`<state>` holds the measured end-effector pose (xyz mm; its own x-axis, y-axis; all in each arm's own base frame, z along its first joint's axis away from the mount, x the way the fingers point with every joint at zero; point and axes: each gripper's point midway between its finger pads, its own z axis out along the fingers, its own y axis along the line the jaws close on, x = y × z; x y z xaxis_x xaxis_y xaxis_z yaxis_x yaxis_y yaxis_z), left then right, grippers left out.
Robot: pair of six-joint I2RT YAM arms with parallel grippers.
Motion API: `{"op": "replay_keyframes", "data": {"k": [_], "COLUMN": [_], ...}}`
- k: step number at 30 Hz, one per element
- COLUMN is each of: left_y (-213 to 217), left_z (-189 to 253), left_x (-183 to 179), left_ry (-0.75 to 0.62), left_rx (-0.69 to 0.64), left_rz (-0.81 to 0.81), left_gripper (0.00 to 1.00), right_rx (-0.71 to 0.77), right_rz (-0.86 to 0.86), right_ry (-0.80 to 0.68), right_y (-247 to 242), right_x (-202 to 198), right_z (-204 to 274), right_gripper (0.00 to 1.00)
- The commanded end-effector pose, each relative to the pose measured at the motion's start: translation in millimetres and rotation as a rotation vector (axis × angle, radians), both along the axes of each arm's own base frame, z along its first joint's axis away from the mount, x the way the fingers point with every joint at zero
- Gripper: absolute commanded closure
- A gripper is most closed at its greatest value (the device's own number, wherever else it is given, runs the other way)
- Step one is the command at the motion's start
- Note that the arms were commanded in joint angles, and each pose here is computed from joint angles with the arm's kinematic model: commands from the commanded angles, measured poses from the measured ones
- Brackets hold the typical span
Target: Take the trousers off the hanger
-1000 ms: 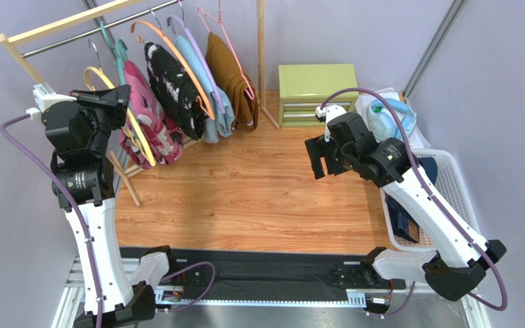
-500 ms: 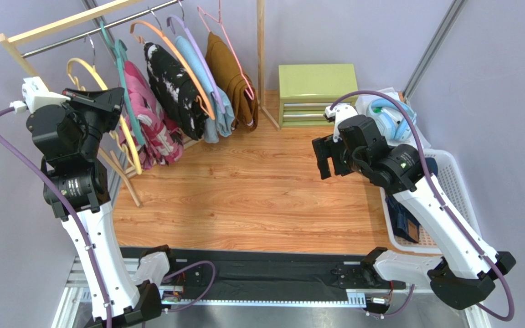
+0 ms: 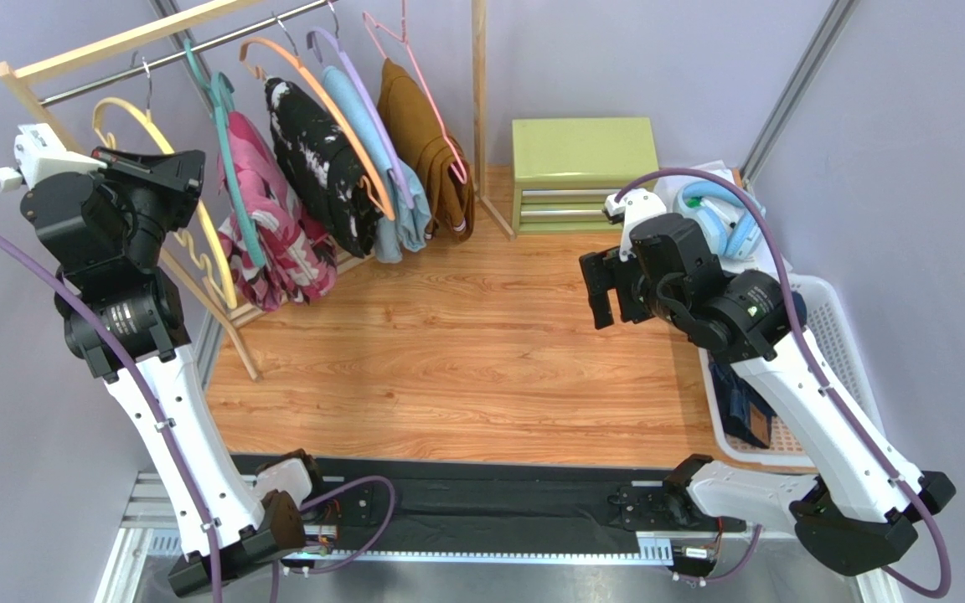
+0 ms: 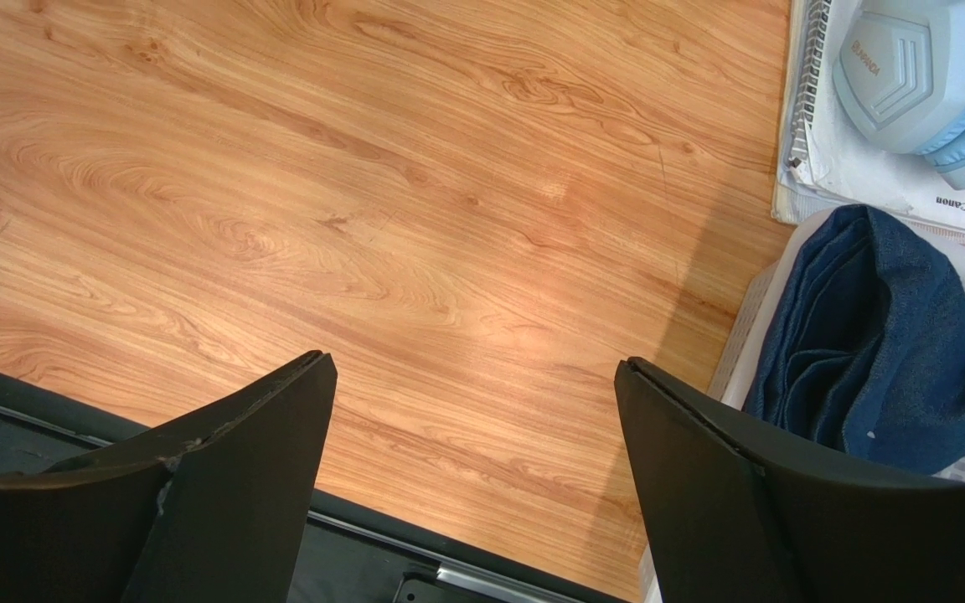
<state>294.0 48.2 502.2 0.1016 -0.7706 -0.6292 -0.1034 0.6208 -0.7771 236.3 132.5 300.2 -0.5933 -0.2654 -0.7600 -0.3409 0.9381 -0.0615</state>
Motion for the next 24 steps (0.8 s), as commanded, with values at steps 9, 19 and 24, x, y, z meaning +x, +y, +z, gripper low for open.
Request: {"op": "replay_keyframes", "data": {"k": [9, 19, 24], "left_y": [11, -1, -6], "left_z": [4, -10, -24], "left_x": [4, -1, -10], "left_ry": [-0.03, 0.018, 0.134], "left_rx": [-0.071, -0.205, -0.214], "left_rz": [-0.035, -0.095, -0.096], "left_gripper": [1.0, 1.0, 0.75], "right_rx": [0.013, 0.027, 0.04], "right_rz": [-0.028, -0.023, -0.015], "right_ry": [-0.073, -0.079, -0.076], "right_y": [-9, -7, -3], "right_x": [5, 6, 6], "right_z": [17, 21, 23], "right_gripper": [0.12, 0.12, 0.12]}}
